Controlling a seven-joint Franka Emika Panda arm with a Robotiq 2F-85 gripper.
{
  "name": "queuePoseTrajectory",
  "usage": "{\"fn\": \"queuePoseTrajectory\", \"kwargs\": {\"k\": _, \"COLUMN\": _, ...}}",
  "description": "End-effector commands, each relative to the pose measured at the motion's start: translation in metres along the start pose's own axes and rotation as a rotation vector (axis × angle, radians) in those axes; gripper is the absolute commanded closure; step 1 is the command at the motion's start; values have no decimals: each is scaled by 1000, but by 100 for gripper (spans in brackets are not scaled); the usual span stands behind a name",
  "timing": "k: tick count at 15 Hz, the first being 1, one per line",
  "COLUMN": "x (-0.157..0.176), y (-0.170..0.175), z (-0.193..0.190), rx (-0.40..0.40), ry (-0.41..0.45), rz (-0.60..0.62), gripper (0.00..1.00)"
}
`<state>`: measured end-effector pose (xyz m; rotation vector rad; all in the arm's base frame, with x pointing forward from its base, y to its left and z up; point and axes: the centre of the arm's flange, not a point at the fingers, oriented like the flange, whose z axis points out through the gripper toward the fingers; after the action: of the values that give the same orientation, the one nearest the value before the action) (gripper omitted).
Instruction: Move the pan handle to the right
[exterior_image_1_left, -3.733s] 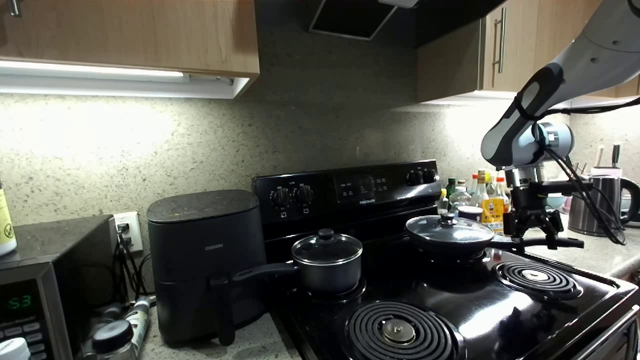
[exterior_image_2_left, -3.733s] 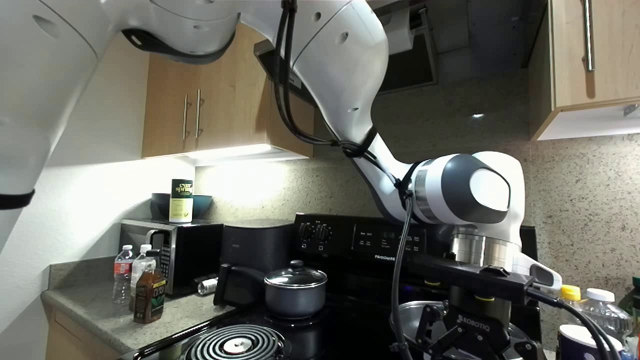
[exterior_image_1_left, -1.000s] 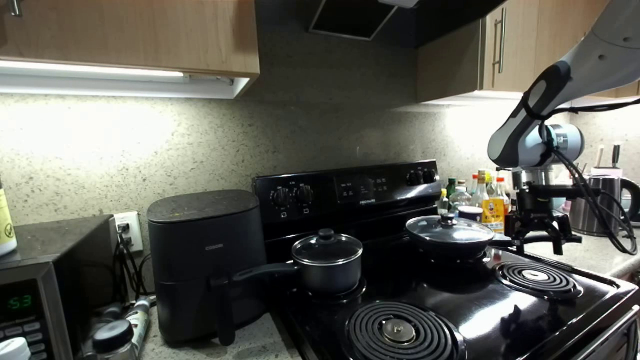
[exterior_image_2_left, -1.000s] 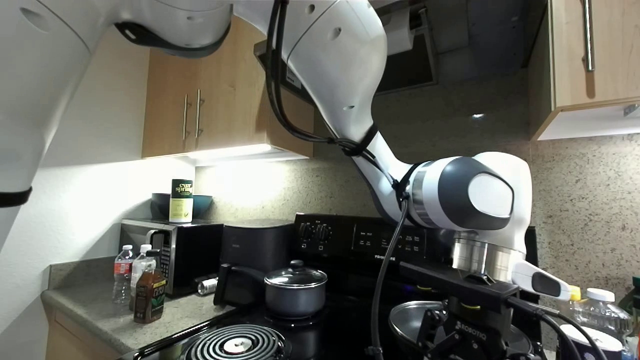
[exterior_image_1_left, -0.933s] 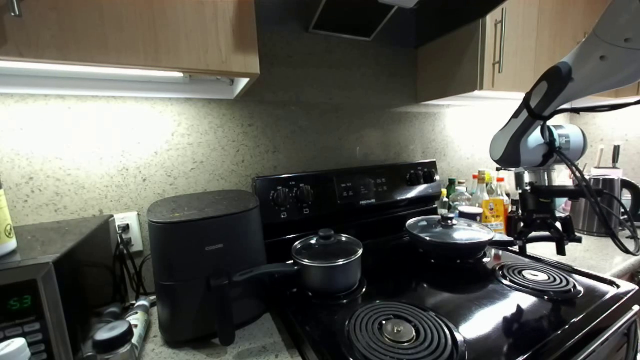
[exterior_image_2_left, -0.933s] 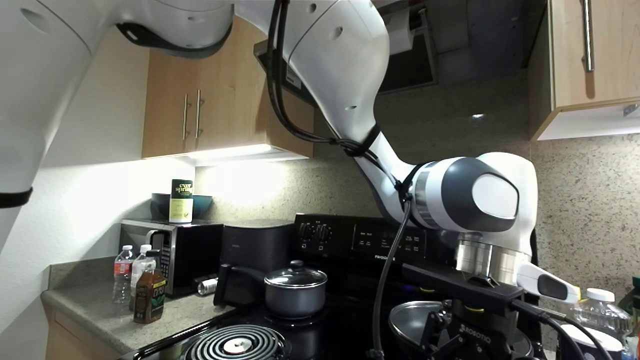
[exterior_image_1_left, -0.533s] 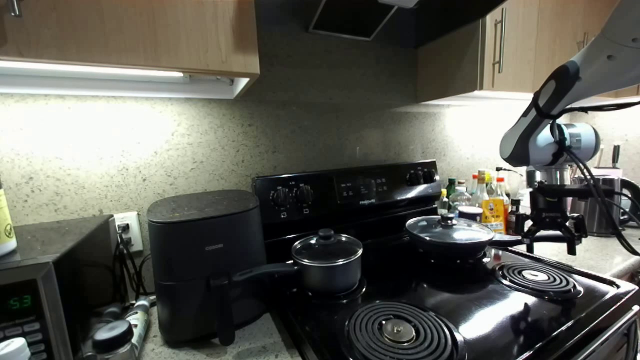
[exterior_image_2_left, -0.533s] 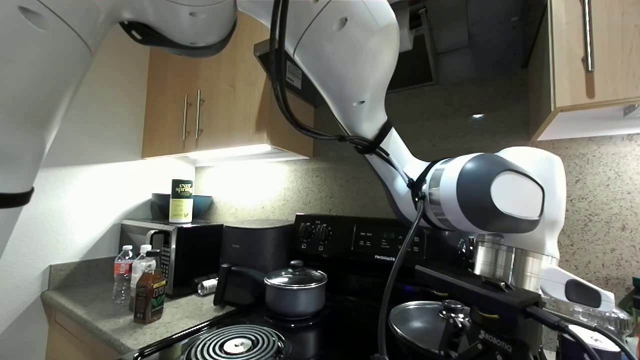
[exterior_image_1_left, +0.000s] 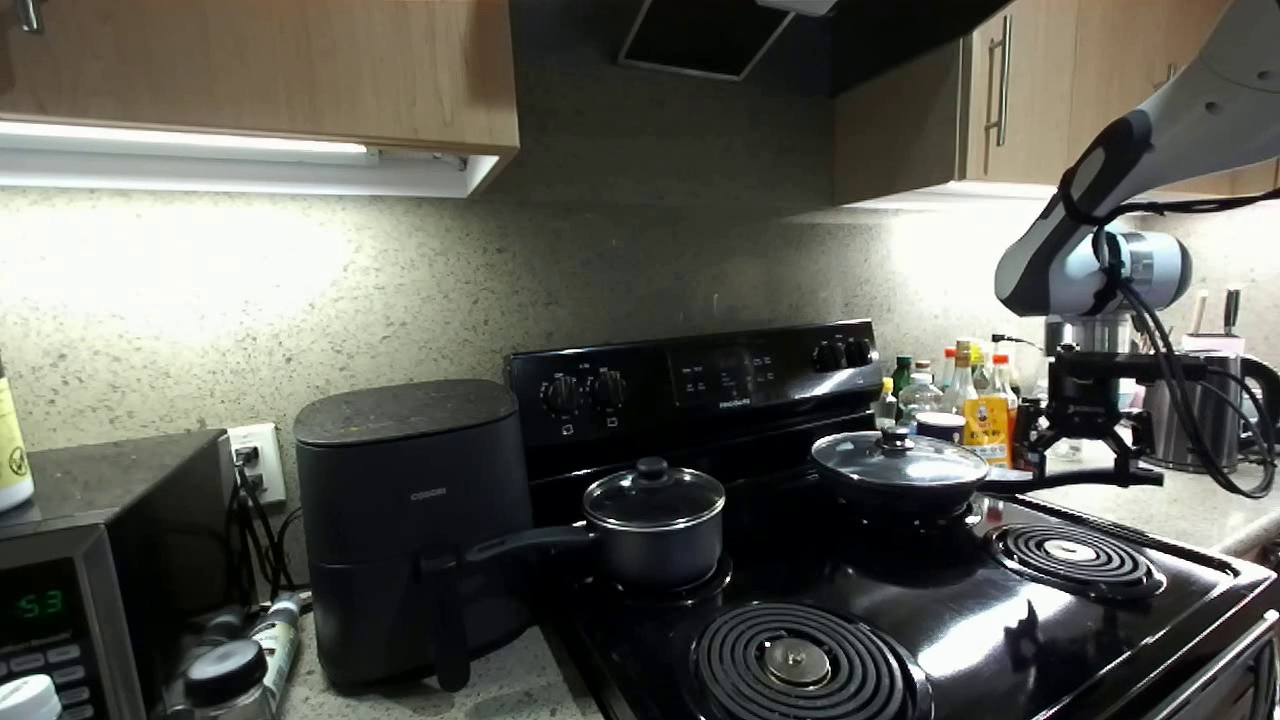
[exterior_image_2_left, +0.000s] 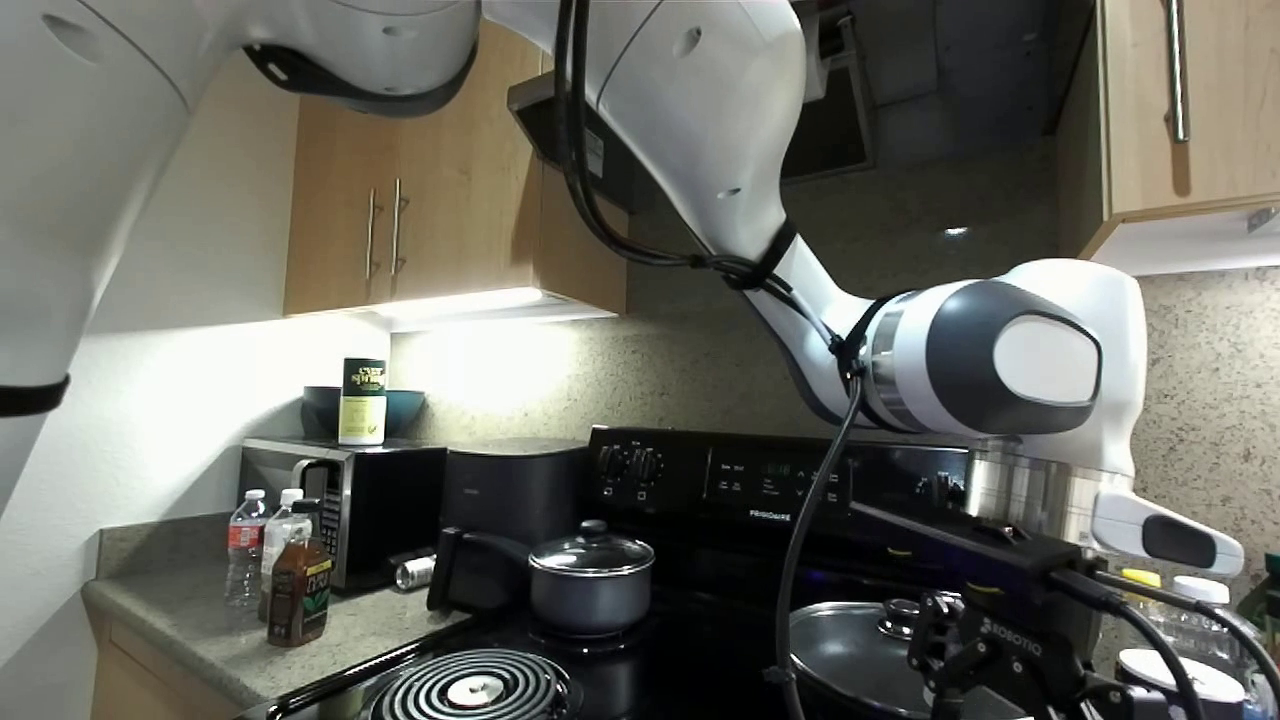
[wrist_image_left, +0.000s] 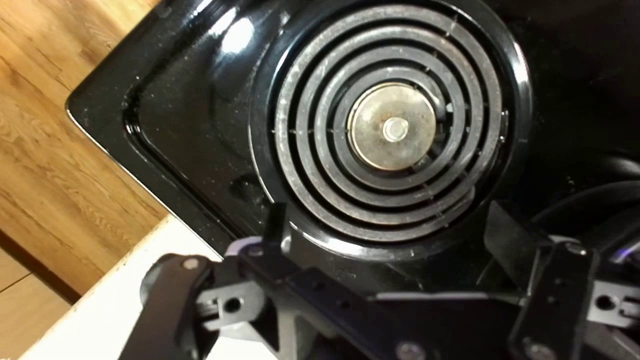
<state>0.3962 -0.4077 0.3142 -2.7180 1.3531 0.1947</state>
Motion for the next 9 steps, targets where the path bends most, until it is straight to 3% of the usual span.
{"fn": "queuePoseTrajectory", "kwargs": {"k": 1, "x": 21, "y": 1, "z": 0, "rx": 23, "ry": 15, "rz": 61, "gripper": 0}}
{"fn": "queuePoseTrajectory", "kwargs": {"k": 9, "x": 32, "y": 1, "z": 29, "rx": 25, "ry": -40, "rz": 68, "gripper": 0}}
